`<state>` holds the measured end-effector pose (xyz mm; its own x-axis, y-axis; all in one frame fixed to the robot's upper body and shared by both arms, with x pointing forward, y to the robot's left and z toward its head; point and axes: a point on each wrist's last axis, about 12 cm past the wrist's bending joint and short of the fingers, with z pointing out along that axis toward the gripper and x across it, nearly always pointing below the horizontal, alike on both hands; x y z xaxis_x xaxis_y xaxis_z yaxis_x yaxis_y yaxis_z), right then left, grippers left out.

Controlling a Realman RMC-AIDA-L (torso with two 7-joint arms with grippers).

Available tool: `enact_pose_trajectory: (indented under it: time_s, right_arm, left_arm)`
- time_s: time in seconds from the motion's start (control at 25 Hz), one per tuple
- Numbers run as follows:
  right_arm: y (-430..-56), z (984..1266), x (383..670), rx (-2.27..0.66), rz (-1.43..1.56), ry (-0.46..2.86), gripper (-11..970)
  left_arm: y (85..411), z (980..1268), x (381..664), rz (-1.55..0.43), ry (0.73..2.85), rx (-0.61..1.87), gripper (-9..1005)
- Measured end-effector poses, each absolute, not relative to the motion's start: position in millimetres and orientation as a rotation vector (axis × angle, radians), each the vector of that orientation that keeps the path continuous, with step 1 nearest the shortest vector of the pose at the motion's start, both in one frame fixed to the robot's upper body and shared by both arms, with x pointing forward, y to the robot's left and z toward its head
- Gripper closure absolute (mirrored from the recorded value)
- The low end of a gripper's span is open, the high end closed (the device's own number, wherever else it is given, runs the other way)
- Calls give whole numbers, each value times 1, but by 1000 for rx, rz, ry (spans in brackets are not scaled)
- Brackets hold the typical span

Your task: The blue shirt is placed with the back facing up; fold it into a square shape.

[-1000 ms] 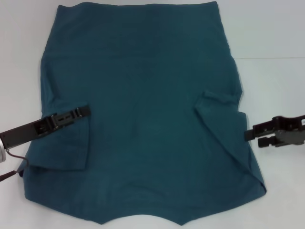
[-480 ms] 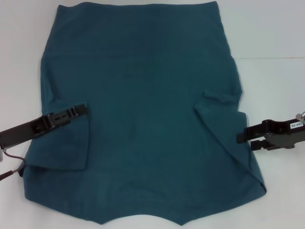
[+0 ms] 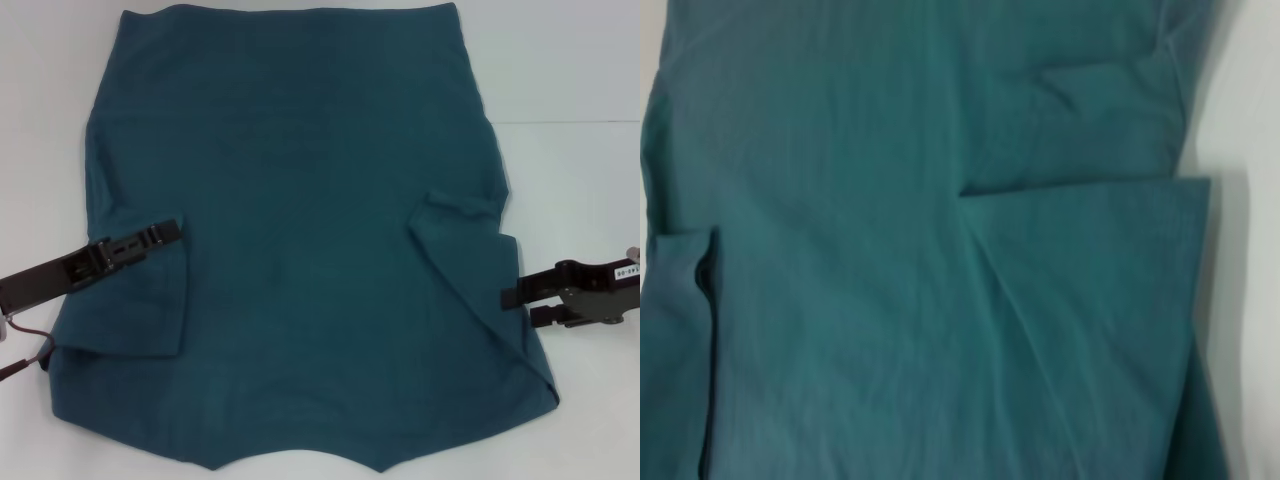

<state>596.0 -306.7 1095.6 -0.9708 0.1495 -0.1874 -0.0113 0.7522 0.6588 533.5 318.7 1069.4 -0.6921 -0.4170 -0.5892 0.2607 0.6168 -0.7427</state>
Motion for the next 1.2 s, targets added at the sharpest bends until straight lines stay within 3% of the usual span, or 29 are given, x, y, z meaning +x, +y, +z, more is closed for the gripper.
enact_pose_trajectory:
  time_s: [0.88,1.2]
  right_arm:
    - [-293,1084,602,230,1050,2663,344]
    - [-259,1094,602,-181,1154,2558,345]
  left_arm:
    - [318,1069,537,-1089,2060,-136,49]
    - [319,1067,536,-1089,2064,-148,49]
